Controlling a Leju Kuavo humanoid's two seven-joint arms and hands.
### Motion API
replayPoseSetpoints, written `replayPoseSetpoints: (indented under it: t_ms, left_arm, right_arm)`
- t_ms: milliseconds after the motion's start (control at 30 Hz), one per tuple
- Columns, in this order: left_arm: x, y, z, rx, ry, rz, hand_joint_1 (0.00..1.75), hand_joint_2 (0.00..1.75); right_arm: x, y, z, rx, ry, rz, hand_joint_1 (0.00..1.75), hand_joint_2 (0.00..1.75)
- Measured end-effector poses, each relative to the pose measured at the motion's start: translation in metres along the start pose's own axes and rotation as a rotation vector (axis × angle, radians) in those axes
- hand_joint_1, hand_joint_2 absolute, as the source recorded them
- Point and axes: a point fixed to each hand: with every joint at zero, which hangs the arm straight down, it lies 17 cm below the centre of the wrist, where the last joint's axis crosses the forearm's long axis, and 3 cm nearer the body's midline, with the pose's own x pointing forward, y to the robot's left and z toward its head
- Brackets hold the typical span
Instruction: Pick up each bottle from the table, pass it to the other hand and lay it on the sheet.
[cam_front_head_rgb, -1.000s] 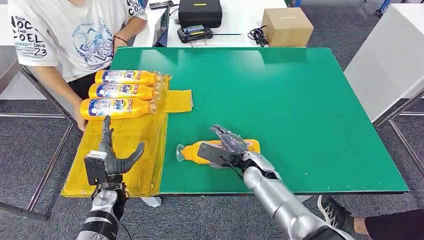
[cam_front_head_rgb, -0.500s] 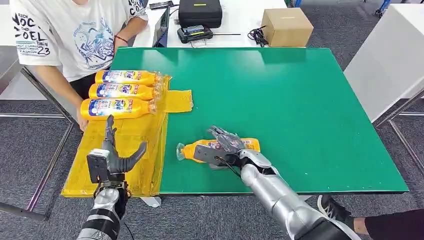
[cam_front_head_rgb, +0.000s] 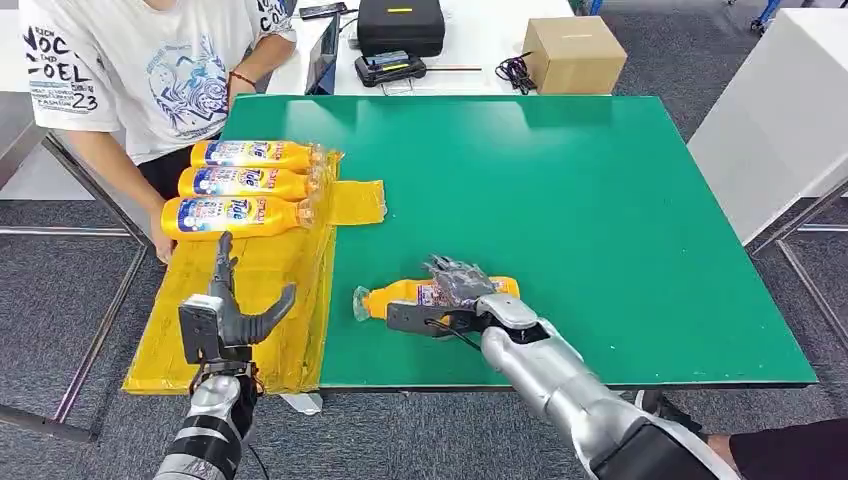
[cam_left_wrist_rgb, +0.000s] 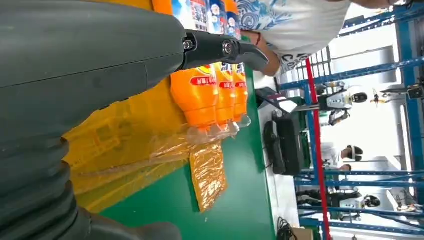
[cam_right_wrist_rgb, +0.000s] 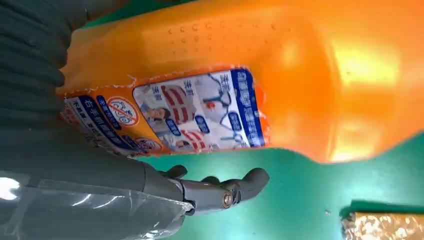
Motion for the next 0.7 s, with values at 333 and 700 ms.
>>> replayPoseSetpoints:
  t_ms: [333, 700]
  left_arm:
    - [-0.0057, -0.0031, 0.0012, -0.010, 0.019, 0.007, 0.00, 1.75]
    - [-0.0089, -0.0050, 0.0008, -0.013, 0.030, 0.010, 0.00, 1.75]
  right_arm:
    - [-0.0084, 0.0072, 0.0005, 0.083, 0.013, 0.061, 1.75, 1.75]
    - [-0.0074, 0.0047, 0.0002, 0.072, -0.009, 0.037, 1.75, 1.75]
